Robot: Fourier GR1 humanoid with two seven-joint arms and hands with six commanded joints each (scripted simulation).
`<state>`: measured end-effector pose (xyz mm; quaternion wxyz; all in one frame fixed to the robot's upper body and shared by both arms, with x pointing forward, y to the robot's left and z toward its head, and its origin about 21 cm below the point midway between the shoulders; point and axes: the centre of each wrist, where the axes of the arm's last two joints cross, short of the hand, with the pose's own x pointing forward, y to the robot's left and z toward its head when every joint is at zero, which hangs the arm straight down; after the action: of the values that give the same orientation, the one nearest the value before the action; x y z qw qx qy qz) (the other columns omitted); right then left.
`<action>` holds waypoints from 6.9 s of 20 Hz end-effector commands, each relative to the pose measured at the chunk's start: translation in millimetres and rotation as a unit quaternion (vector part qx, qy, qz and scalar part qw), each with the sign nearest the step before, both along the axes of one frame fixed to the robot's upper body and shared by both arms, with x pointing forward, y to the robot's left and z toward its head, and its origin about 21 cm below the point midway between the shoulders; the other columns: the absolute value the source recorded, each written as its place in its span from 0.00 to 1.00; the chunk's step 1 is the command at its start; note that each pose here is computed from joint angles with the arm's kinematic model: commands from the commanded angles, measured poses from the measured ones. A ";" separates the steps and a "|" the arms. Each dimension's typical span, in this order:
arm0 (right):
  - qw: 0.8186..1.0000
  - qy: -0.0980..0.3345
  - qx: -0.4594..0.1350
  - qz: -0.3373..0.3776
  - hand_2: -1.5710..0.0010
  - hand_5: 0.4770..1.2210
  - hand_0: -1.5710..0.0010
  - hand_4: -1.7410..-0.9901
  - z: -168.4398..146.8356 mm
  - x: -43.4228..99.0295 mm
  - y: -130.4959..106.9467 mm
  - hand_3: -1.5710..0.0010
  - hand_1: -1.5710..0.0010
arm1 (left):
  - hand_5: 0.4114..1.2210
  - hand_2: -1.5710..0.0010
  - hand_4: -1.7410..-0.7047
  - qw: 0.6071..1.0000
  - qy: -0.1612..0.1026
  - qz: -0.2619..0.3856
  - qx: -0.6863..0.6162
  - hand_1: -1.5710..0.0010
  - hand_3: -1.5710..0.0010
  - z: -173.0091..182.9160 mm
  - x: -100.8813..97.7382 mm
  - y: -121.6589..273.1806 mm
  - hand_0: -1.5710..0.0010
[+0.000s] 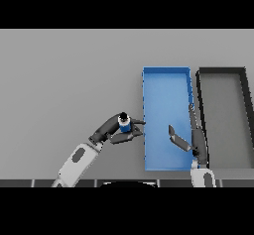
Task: Pick up the blue pipe and place it into the blue bin.
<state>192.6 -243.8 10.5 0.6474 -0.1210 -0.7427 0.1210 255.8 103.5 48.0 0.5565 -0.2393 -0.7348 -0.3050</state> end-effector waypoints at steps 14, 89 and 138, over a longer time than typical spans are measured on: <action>0.987 0.043 0.105 0.115 0.93 0.13 1.00 0.67 70.0 -33.1 25.1 1.00 0.99 | 1.00 0.00 0.26 1.000 -0.002 -0.019 0.004 0.00 0.00 3.3 0.0 -4.7 0.00; 0.931 -0.110 0.136 0.320 0.00 1.00 0.00 0.00 322.2 91.5 106.6 0.00 0.00 | 0.02 1.00 0.81 0.992 0.045 -0.005 0.115 1.00 1.00 0.0 6.9 16.2 1.00; 0.899 0.423 -0.090 -0.070 0.99 0.29 0.99 0.94 96.8 58.2 -8.1 0.99 0.99 | 0.02 1.00 0.82 0.993 0.036 -0.001 0.115 1.00 1.00 1.0 -3.2 21.7 1.00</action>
<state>250.8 -251.9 107.5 0.8935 -0.1676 -0.3750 0.1817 252.7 125.3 48.9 0.6059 -0.1852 -0.6744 -0.3792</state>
